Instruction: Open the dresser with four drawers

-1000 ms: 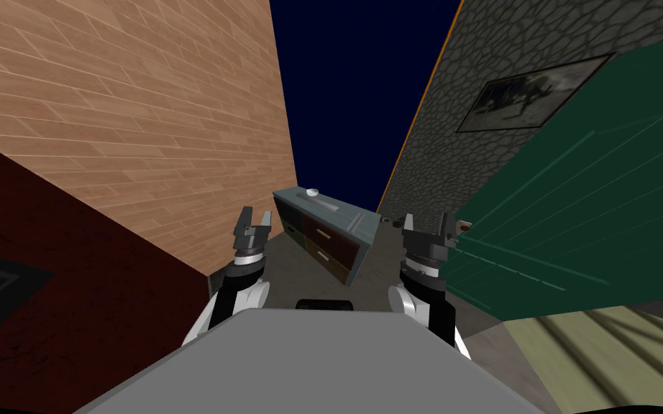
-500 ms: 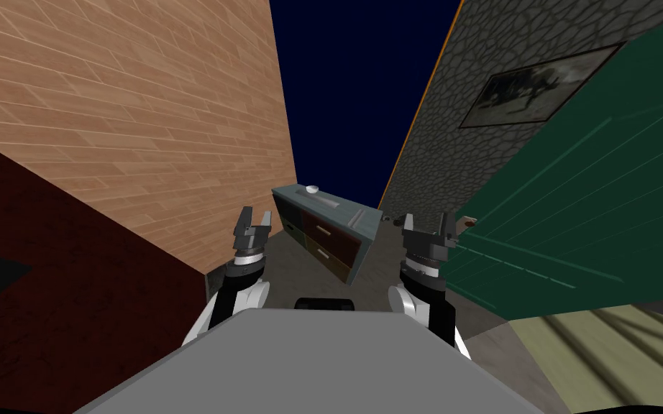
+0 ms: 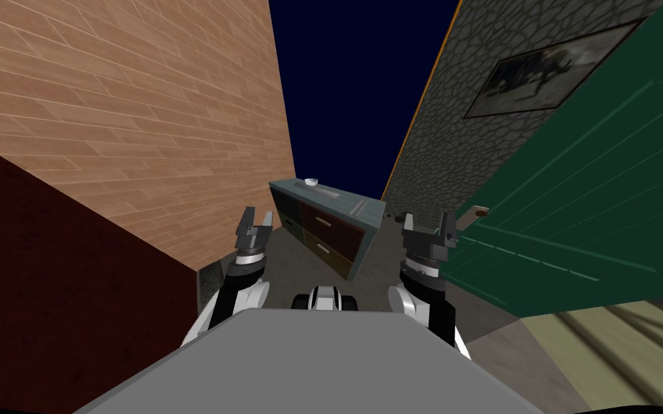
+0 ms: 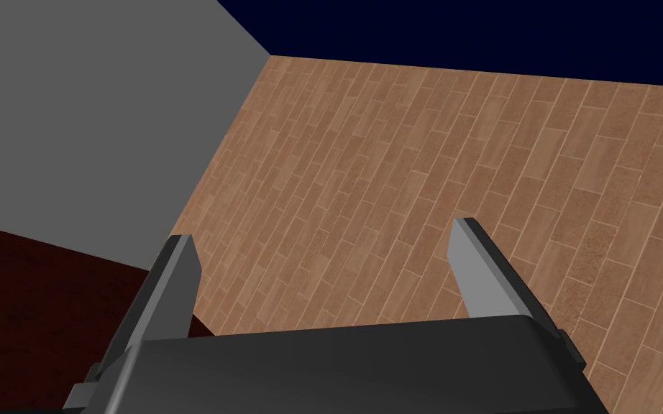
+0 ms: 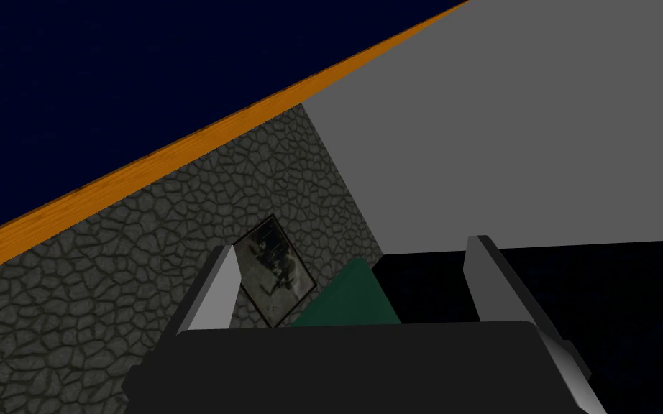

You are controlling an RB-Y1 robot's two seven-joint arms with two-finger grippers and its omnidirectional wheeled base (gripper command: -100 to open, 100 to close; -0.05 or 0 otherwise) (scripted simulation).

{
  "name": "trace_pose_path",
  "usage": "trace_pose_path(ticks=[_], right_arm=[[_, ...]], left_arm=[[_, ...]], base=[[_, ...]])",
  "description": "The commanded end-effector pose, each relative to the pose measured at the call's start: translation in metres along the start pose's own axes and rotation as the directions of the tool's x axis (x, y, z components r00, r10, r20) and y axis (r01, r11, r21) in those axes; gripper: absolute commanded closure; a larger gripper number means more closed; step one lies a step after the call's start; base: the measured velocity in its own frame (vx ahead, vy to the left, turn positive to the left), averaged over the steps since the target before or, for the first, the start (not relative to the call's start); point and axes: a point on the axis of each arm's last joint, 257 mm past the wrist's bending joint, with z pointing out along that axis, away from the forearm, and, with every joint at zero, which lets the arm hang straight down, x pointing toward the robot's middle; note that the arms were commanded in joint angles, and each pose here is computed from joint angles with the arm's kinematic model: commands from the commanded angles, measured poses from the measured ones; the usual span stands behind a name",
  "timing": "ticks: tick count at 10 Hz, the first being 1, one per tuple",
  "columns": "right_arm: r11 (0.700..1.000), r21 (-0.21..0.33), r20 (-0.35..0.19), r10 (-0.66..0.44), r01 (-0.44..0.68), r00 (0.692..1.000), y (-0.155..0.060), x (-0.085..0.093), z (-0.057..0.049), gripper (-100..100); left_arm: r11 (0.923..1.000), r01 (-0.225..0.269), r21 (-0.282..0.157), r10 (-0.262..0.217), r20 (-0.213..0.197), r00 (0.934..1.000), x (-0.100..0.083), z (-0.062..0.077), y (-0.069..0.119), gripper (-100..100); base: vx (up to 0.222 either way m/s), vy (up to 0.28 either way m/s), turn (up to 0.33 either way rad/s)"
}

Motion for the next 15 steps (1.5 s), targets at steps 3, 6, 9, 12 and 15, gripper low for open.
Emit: trace_pose_path(ticks=[3, 6, 9, 12, 15], right_arm=[[1.000, 0.000, 0.000, 0.000, 0.000, 1.000, 0.000, 0.000, 0.000, 0], [1.000, 0.000, 0.000, 0.000, 0.000, 1.000, 0.000, 0.000, 0.000, 0], [1.000, 0.000, 0.000, 0.000, 0.000, 1.000, 0.000, 0.000, 0.000, 0], [1.000, 0.000, 0.000, 0.000, 0.000, 1.000, 0.000, 0.000, 0.000, 0], [1.000, 0.000, 0.000, 0.000, 0.000, 1.000, 0.000, 0.000, 0.000, 0]], left_arm=[[0.9934, -0.014, -0.114, 0.004, -0.088, 0.9962, 0.024, -0.012, 0.053, -100], [0.9840, -0.019, -0.177, -0.002, -0.116, 0.9932, 0.036, -0.020, 0.082, -100], [0.9710, -0.026, -0.237, -0.008, -0.142, 0.9898, 0.049, -0.029, 0.109, -100], [0.9561, -0.032, -0.291, -0.016, -0.163, 0.9864, 0.060, -0.039, 0.134, -100], [0.9403, -0.041, -0.338, -0.023, -0.185, 0.9825, 0.071, -0.048, 0.155, -100]], base=[[0.052, 0.001, -0.117], [0.046, -0.002, -0.078], [0.037, -0.001, -0.079], [0.037, 0.003, -0.080], [0.034, 0.002, -0.071]])
